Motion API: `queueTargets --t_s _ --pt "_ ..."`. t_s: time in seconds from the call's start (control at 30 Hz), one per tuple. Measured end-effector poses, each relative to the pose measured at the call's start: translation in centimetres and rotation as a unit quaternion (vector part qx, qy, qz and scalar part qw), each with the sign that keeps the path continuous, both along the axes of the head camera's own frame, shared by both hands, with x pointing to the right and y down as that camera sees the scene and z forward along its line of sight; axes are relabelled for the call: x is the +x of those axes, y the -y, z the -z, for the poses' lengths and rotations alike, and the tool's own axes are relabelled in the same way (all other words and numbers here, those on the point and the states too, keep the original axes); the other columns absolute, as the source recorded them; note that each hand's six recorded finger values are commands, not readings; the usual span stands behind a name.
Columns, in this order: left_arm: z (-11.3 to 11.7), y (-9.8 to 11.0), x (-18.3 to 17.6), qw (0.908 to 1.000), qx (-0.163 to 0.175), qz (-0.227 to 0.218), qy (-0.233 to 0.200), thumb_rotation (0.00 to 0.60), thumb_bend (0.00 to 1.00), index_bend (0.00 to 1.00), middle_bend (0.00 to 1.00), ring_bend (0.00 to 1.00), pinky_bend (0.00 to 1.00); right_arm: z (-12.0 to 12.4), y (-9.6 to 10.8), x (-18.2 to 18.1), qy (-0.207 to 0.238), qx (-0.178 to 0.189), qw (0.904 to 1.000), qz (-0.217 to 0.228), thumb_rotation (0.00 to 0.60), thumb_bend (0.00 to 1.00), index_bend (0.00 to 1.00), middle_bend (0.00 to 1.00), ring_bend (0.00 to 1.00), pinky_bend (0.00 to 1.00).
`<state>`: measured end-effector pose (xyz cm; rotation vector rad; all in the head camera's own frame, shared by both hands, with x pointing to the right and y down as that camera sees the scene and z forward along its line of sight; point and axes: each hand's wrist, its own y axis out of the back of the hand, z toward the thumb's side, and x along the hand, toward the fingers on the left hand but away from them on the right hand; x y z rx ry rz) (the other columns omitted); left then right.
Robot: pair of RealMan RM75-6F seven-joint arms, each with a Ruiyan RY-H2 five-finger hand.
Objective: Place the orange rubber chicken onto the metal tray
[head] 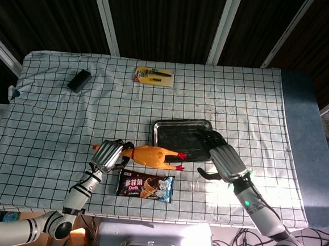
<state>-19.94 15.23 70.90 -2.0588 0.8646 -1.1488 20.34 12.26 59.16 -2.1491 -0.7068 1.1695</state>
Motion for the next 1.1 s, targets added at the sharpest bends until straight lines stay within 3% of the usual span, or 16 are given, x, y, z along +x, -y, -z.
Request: queueTargets --t_s 0.13,0.27,0.53,0.6,0.63,0.7,0.77,0.93,1.1 --pt "0.3 0.3 -0.2 1.0000 0.006 0.004 0.002 0.600 0.86 0.56 0.70 0.45 0.77 -1.8 0.7 -3.6 -0.005 -0.040 0.9992 0.002 0.600 0.24 0.00 0.00 0.00 0.00" --pt "0.6 0.5 -0.2 0.9999 0.009 0.006 -0.001 0.600 0.86 0.56 0.70 0.45 0.77 -3.6 0.2 -8.3 -0.016 -0.065 0.9972 0.033 0.600 0.24 0.00 0.00 0.00 0.00" --pt "0.8 0.5 0.2 0.9999 0.007 0.004 -0.007 0.600 0.86 0.56 0.70 0.45 0.77 -5.9 -1.0 -13.4 -0.030 -0.050 0.9967 0.055 0.600 0.24 0.00 0.00 0.00 0.00" --pt "0.8 0.5 0.1 0.9999 0.007 0.004 -0.007 0.600 0.86 0.56 0.70 0.45 0.77 -6.4 -0.9 -13.8 -0.034 -0.040 0.9975 0.048 0.600 0.24 0.04 0.07 0.01 0.03" --pt "0.9 0.5 0.1 0.9999 0.008 0.005 -0.006 0.600 0.86 0.56 0.70 0.45 0.77 -6.5 -0.8 -14.0 -0.035 -0.035 0.9978 0.044 0.600 0.24 0.09 0.11 0.04 0.07" --pt "0.9 0.5 0.0 0.9999 0.008 0.005 -0.006 0.600 0.86 0.56 0.70 0.45 0.77 -6.6 -0.5 -14.3 -0.036 -0.019 0.9986 0.034 0.600 0.24 0.38 0.33 0.29 0.36" --pt "1.0 0.5 0.0 0.9999 0.008 0.005 -0.007 0.600 0.86 0.56 0.70 0.45 0.77 -6.6 -0.5 -14.6 -0.034 -0.006 0.9990 0.027 0.600 0.26 0.58 0.49 0.49 0.59" --pt "1.1 0.3 0.1 0.9999 0.005 0.001 -0.009 0.600 0.86 0.56 0.70 0.45 0.77 -6.4 -0.3 -14.9 -0.038 0.028 0.9987 0.017 0.600 0.41 0.95 0.81 0.83 0.92" --pt "1.1 0.3 -0.2 1.0000 0.004 0.003 -0.007 0.600 0.86 0.56 0.70 0.45 0.77 -6.3 -0.3 -15.0 -0.046 0.065 0.9966 0.021 0.600 0.50 1.00 0.88 0.90 0.99"
